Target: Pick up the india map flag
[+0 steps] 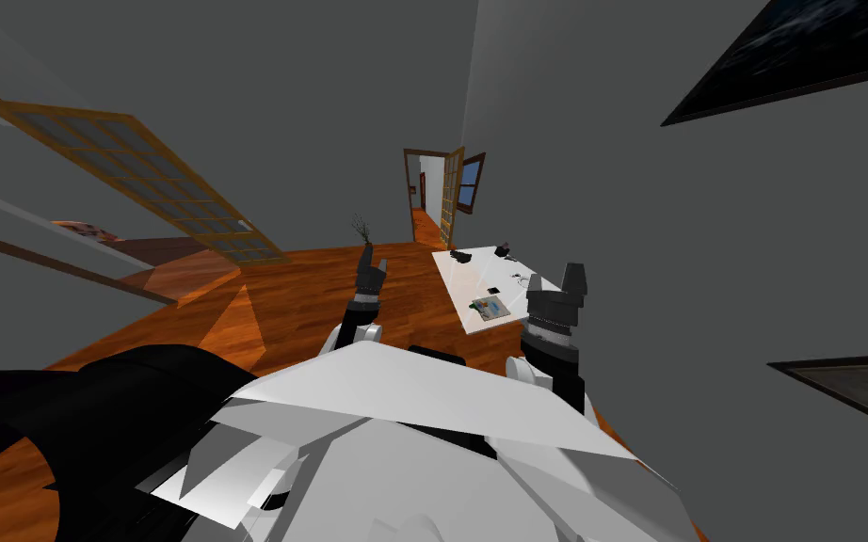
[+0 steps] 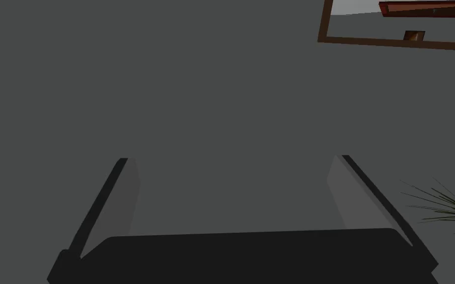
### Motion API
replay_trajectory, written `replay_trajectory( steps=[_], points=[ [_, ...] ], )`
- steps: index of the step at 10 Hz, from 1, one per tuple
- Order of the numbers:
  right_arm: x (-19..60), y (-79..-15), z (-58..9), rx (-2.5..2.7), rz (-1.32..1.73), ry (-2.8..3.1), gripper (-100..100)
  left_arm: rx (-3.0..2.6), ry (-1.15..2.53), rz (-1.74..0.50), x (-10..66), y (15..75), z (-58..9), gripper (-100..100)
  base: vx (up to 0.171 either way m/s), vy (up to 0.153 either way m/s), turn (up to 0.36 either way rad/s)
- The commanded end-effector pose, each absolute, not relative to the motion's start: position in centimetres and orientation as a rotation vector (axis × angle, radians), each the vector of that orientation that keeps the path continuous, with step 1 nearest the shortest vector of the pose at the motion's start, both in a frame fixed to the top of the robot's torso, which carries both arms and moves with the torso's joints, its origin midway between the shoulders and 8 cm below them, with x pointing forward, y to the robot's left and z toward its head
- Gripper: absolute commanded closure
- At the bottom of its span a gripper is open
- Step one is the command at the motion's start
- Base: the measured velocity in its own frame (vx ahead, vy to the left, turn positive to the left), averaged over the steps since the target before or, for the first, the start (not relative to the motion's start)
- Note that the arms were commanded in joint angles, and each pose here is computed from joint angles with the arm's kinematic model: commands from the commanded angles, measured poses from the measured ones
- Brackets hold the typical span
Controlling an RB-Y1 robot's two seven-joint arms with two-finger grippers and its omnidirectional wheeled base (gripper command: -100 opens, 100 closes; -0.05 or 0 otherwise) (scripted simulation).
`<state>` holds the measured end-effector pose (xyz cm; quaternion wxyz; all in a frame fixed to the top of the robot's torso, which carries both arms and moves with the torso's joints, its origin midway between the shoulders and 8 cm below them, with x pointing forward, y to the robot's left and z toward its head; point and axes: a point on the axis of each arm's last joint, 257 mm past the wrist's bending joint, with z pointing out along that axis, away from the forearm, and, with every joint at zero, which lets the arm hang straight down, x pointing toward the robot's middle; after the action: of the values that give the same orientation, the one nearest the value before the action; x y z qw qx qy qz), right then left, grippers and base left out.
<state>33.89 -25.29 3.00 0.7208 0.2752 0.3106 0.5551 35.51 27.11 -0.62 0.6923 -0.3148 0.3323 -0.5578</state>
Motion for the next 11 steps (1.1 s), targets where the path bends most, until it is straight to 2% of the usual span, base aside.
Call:
replay_trajectory(
  steps=[1, 11],
  points=[
    [33.9, -25.3, 2.0, 0.61, 1.214, 0.724, -100, -0.703, 0.743, -1.246, 35.5, 27.1, -0.6, 0, -0.004, 0.003, 0.049],
    [31.9, -28.2, -10.5, 0.672, 1.026, 1.143, -100, -0.703, 0.743, -1.246, 35.5, 27.1, -0.6, 0, -0.008, 0.007, 0.087]
  ],
)
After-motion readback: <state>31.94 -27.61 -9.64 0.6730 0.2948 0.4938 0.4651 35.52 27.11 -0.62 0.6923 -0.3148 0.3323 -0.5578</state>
